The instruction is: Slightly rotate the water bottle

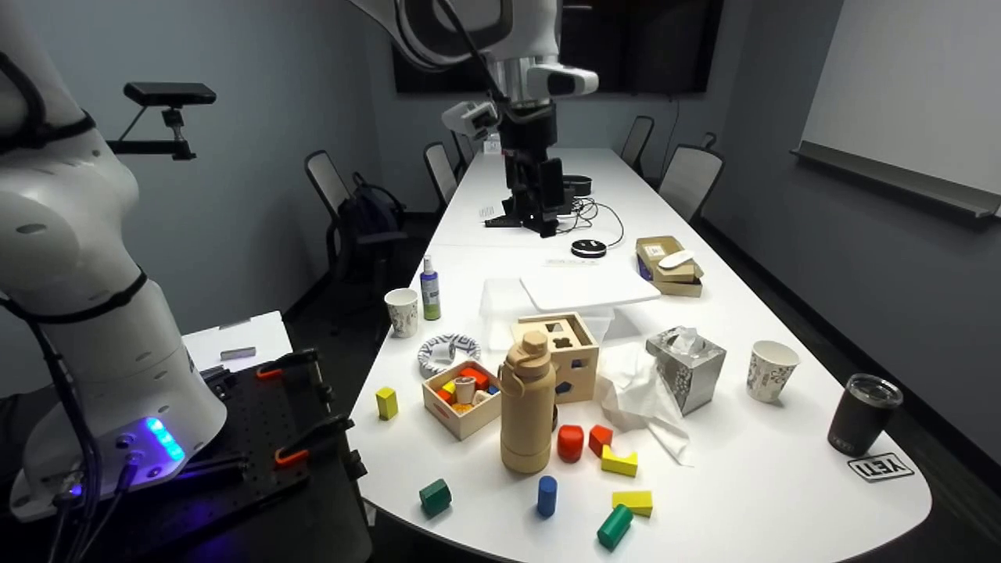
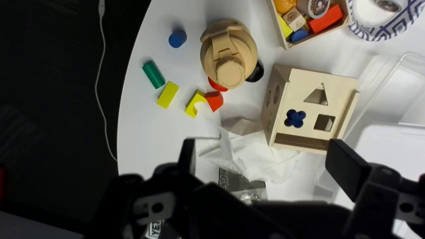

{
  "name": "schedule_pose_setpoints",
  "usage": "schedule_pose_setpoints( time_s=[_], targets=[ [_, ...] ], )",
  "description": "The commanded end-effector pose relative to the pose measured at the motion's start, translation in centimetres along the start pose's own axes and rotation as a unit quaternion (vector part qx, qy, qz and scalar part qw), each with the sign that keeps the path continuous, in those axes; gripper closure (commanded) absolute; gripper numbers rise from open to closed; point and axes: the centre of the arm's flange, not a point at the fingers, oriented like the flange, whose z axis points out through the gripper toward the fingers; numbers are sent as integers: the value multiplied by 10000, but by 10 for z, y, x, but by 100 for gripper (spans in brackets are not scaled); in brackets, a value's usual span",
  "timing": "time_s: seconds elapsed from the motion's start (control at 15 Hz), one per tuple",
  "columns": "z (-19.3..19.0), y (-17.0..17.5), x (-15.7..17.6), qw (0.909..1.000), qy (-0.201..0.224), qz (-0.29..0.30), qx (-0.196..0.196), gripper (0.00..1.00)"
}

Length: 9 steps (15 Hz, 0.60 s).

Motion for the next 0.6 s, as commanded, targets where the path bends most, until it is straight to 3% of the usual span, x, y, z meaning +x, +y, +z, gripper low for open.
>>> schedule_pose_setpoints(
  time_s=[0.0,0.53],
  targets=[
    [41,-3,11,9990,-382,-143,190,0],
    [120,4,13,9946,-1025,-173,4,0]
  ],
)
